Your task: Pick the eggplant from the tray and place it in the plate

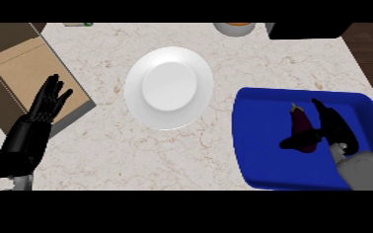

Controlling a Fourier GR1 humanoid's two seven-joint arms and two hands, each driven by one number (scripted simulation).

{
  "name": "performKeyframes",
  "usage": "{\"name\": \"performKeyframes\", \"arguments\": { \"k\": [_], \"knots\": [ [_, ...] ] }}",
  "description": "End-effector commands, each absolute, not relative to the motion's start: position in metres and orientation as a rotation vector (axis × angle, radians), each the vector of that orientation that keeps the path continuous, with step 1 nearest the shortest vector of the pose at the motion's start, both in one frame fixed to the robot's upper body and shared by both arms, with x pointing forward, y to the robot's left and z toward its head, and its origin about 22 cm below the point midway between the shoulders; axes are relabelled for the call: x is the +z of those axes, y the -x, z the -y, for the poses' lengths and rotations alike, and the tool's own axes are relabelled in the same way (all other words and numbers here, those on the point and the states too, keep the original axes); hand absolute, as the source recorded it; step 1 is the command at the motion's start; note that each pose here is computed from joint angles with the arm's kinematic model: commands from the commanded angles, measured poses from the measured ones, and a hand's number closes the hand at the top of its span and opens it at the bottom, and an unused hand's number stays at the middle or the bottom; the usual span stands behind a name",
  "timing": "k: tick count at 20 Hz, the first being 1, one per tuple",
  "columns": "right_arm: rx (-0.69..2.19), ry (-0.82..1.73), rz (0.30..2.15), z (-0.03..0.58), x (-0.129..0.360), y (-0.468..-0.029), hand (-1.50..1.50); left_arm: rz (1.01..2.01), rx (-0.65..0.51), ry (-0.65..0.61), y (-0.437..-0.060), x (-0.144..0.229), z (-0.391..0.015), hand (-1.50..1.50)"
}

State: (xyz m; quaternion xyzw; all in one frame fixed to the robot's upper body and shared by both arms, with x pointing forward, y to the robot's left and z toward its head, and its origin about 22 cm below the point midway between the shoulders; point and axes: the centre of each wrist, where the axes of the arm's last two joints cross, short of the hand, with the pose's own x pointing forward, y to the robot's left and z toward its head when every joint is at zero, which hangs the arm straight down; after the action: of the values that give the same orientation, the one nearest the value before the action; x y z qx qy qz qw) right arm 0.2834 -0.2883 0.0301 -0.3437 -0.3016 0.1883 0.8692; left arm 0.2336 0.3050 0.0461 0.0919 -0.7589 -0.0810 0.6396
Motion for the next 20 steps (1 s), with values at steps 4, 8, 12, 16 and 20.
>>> {"name": "performKeyframes", "arguments": {
  "k": [4, 8, 12, 16, 20],
  "knots": [
    [0.392, 0.746, 0.552, 0.3, 0.006, -0.286, -1.5, 1.546, -0.149, -0.168, -0.225, 0.004, -0.314, 0.0],
    [0.399, 0.712, 0.582, 0.3, 0.006, -0.298, -1.5, 1.537, -0.14, -0.154, -0.223, -0.002, -0.311, 0.0],
    [0.495, 0.654, 0.626, 0.3, -0.015, -0.278, 1.5, 1.542, -0.149, -0.175, -0.235, 0.001, -0.313, 0.0],
    [0.481, 0.657, 0.655, 0.289, -0.011, -0.293, 1.5, 1.539, -0.147, -0.179, -0.235, -0.004, -0.309, 0.0],
    [0.513, 0.715, 0.704, 0.314, -0.018, -0.285, 1.5, 1.53, -0.142, -0.16, -0.229, -0.008, -0.312, 0.0]
  ]
}}
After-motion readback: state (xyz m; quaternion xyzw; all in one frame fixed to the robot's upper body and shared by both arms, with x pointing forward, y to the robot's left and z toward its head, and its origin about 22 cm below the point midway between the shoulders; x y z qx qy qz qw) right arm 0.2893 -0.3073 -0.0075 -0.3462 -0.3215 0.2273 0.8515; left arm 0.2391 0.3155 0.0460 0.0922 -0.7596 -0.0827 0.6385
